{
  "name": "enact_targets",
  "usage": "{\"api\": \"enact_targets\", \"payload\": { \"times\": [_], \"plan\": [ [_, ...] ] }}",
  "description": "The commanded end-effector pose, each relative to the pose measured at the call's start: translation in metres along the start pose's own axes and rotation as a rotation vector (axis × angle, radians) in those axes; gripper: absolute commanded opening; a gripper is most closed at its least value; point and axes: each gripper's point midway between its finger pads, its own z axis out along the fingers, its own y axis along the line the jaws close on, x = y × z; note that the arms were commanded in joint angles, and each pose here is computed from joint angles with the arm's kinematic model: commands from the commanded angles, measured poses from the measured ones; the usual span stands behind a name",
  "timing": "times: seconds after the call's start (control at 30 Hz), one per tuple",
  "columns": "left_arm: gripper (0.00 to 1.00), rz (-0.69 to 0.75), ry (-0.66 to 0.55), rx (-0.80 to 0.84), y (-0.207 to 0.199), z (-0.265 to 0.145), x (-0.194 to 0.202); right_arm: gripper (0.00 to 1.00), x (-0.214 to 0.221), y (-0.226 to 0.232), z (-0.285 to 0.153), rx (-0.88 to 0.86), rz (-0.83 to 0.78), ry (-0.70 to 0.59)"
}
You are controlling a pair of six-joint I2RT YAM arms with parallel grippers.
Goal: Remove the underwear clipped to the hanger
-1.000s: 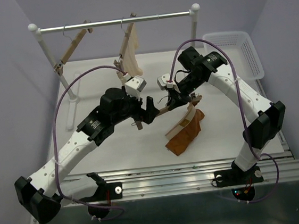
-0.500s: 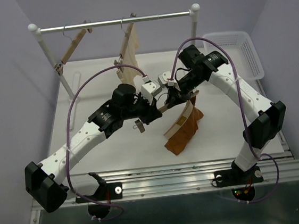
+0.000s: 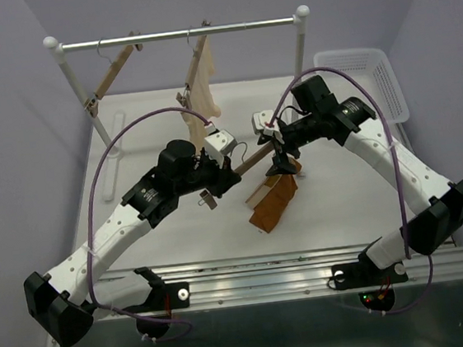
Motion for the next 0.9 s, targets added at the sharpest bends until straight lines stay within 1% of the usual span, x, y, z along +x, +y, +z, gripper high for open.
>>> {"api": "enact_targets", "payload": {
  "times": [0.0,0.03,0.17,0.2,0.3,0.37,0.4,0.43,0.5,0.53,0.67,0.7,0.73,0.77,0.87],
  "plan": [
    [0.00,0.032,-0.132,-0.013,-0.003,-0.017,-0.028,0.94,-0.034,-0.018,-0.027,0.202,-0.092,-0.063],
    [0.00,0.031,-0.128,-0.013,-0.003,-0.018,-0.026,1.00,-0.039,-0.017,-0.035,0.234,-0.107,-0.060],
    [0.00,0.032,-0.132,-0.013,-0.006,-0.026,-0.025,1.00,-0.031,-0.027,-0.047,0.322,-0.106,0.006],
    [0.00,0.036,-0.135,-0.013,-0.007,-0.029,-0.025,1.00,-0.024,-0.034,-0.051,0.360,-0.101,0.044],
    [0.00,0.045,-0.127,-0.005,-0.009,-0.033,-0.021,1.00,-0.016,-0.037,-0.050,0.354,-0.085,0.090],
    [0.00,0.059,-0.124,-0.006,-0.009,-0.035,-0.020,1.00,-0.020,-0.037,-0.054,0.336,-0.132,0.107],
    [0.00,0.061,-0.114,-0.004,-0.010,-0.036,-0.018,0.99,-0.014,-0.029,-0.052,0.292,-0.121,0.133],
    [0.00,0.074,-0.102,-0.002,-0.010,-0.036,-0.016,0.96,-0.012,-0.023,-0.053,0.247,-0.147,0.158],
    [0.00,0.081,-0.091,-0.012,-0.008,-0.037,-0.014,0.94,-0.011,-0.019,-0.054,0.211,-0.171,0.176],
    [0.00,0.084,-0.082,-0.014,-0.007,-0.037,-0.013,0.90,-0.016,-0.021,-0.059,0.215,-0.195,0.178],
    [0.00,0.098,-0.049,-0.008,-0.007,-0.036,-0.006,0.79,-0.008,-0.013,-0.058,0.150,-0.193,0.223],
    [0.00,0.107,-0.044,-0.006,-0.006,-0.036,-0.005,0.79,-0.007,-0.013,-0.058,0.142,-0.201,0.228],
    [0.00,0.107,-0.038,-0.019,-0.004,-0.035,-0.003,0.75,-0.005,-0.013,-0.056,0.133,-0.201,0.232],
    [0.00,0.100,-0.036,-0.028,-0.002,-0.034,-0.003,0.74,-0.003,-0.011,-0.057,0.118,-0.196,0.242],
    [0.00,0.105,-0.039,-0.016,-0.004,-0.035,-0.004,0.73,0.004,-0.009,-0.055,0.083,-0.196,0.270]
  ]
}}
